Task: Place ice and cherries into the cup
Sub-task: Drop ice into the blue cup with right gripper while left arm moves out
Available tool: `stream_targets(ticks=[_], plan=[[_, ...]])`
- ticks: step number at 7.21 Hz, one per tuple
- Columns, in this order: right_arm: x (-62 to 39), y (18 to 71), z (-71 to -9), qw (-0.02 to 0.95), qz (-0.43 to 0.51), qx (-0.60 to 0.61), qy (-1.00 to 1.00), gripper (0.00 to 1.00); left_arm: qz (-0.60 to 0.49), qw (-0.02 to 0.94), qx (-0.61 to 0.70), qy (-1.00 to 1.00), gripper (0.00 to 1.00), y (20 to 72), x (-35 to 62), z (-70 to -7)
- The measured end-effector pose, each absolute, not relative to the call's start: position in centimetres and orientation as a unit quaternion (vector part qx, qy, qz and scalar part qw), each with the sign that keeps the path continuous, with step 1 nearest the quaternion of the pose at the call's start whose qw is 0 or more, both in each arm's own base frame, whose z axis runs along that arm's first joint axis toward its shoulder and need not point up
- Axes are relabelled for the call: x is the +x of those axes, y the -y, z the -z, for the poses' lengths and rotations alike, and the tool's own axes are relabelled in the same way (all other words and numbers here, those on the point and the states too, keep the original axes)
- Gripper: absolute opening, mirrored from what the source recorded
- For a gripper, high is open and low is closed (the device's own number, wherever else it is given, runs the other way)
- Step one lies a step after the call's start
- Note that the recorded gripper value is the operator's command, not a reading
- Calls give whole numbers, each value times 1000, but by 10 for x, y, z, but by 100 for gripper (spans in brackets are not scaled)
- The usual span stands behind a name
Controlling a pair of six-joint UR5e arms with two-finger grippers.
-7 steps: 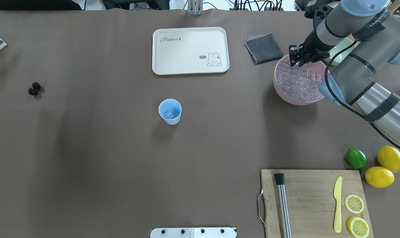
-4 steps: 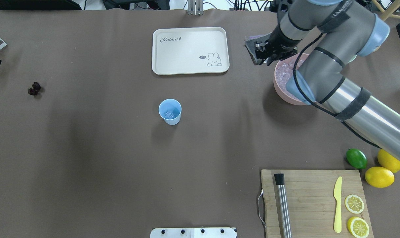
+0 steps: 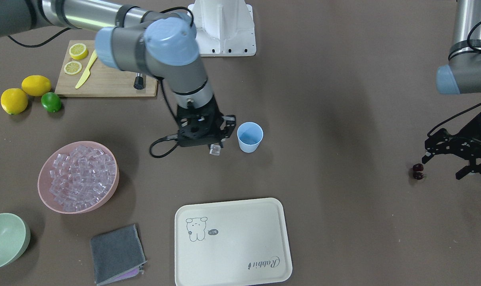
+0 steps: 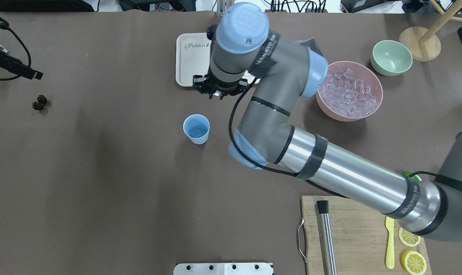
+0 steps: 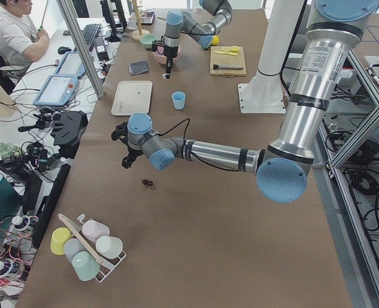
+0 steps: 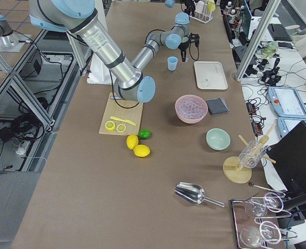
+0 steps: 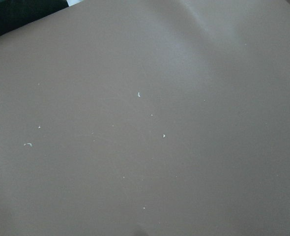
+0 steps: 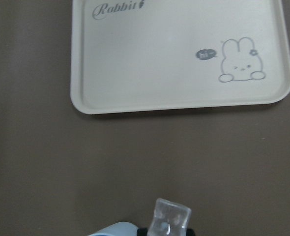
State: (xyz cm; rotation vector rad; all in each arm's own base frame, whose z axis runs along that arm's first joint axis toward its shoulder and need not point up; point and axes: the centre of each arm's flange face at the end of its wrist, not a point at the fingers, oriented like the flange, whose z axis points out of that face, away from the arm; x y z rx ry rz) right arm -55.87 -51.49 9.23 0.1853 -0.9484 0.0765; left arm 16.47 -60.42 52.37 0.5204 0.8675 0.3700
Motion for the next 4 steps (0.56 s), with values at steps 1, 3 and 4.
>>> stream_targets(ticks=[1, 3, 4], plan=[[-585, 502, -79, 886, -42, 97, 451, 0, -177, 859, 244, -413, 98, 604, 167, -528], [-613, 485, -78, 890, -42, 108, 442, 2, -177, 860, 241, -413, 98, 602, 168, -533], [-621, 477, -84, 891, -38, 107, 440, 2, -177, 860, 241, -414, 98, 601, 168, -532]])
